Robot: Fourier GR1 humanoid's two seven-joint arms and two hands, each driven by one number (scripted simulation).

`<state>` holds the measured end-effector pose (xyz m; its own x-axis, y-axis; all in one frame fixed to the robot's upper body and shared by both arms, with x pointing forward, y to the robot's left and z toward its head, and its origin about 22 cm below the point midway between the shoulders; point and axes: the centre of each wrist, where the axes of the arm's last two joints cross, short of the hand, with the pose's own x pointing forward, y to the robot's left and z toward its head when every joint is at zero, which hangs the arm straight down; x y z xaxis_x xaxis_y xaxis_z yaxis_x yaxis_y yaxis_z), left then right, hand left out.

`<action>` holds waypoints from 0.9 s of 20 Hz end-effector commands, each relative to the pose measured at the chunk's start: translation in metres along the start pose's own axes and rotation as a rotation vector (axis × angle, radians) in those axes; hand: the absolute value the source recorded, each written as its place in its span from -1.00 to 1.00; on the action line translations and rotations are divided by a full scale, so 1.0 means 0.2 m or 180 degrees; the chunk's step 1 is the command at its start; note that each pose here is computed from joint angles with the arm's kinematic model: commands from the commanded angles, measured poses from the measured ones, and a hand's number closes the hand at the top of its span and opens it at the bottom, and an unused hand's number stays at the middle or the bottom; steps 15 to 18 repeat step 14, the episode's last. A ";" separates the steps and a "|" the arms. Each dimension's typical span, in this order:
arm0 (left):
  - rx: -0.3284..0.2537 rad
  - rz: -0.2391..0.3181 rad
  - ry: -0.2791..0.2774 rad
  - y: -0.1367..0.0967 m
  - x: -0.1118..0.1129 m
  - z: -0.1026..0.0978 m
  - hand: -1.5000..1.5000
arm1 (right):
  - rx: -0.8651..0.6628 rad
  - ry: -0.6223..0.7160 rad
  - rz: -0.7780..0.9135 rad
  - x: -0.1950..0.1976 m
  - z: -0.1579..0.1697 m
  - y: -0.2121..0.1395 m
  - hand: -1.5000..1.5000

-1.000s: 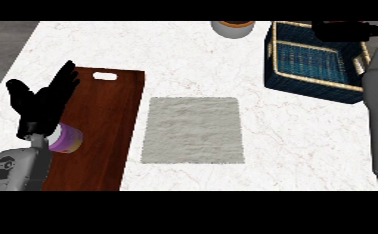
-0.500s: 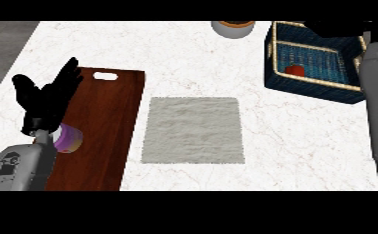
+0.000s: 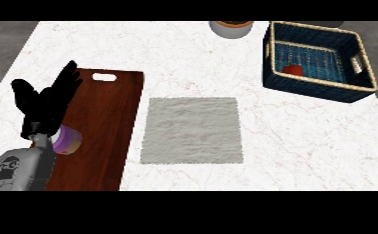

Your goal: Pick the bell pepper from the placemat and place it in the basket

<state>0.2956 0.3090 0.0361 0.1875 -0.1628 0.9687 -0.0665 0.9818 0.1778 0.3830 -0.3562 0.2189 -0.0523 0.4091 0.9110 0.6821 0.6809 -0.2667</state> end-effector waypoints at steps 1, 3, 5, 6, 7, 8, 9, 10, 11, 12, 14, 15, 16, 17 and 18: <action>0.0024 0.0034 -0.0003 0.04 0.06 -0.04 0.00 | -0.0275 0.0205 -0.0427 -0.09 -0.06 -0.24 -1.00; 0.0002 0.0007 -0.0016 0.07 0.01 0.05 0.00 | -0.0264 0.0207 -0.0479 -0.17 -0.08 -0.44 -1.00; -0.0015 -0.0003 0.0052 0.06 -0.03 0.08 0.00 | -0.0081 0.0270 -0.0402 -0.20 -0.11 -0.63 -1.00; 0.0082 -0.0018 0.0062 0.09 -0.01 0.02 0.00 | 0.0035 0.0278 -0.0445 -0.23 -0.10 -0.72 -1.00; 0.0047 -0.0001 0.0032 -0.02 -0.03 0.04 0.00 | 0.0112 0.0225 -0.0372 -0.28 -0.10 -0.83 -1.00; 0.0013 0.0021 0.0030 0.07 0.05 0.02 0.00 | 0.0159 0.0291 -0.0306 -0.32 -0.09 -0.91 -1.00; 0.0043 0.0055 0.0045 0.06 0.02 -0.01 0.00 | 0.0293 0.0306 -0.0161 -0.28 -0.09 -0.96 -1.00; 0.0019 0.0012 0.0011 0.04 0.08 0.02 0.00 | 0.0274 0.0339 -0.0218 -0.34 -0.13 -1.00 -1.00; 0.0032 0.0003 0.0012 0.03 -0.05 0.01 0.00 | 0.0400 0.0290 -0.0315 -0.37 -0.10 -1.12 -1.00; -0.0036 0.0024 0.0008 0.13 0.02 -0.03 0.00 | 0.0426 0.0366 -0.0250 -0.43 -0.08 -1.08 -1.00; -0.0051 0.0016 0.0022 0.00 0.00 0.08 0.00 | 0.0491 0.0312 -0.0213 -0.33 -0.12 -1.25 -1.00; -0.0051 0.0016 0.0022 0.00 0.00 0.08 0.00 | 0.0491 0.0312 -0.0213 -0.33 -0.12 -1.25 -1.00; -0.0051 0.0016 0.0022 0.00 0.00 0.08 0.00 | 0.0491 0.0312 -0.0213 -0.33 -0.12 -1.25 -1.00; -0.0051 0.0016 0.0022 0.00 0.00 0.08 0.00 | 0.0491 0.0312 -0.0213 -0.33 -0.12 -1.25 -1.00; -0.0051 0.0016 0.0022 0.00 0.00 0.08 0.00 | 0.0491 0.0312 -0.0213 -0.33 -0.12 -1.25 -1.00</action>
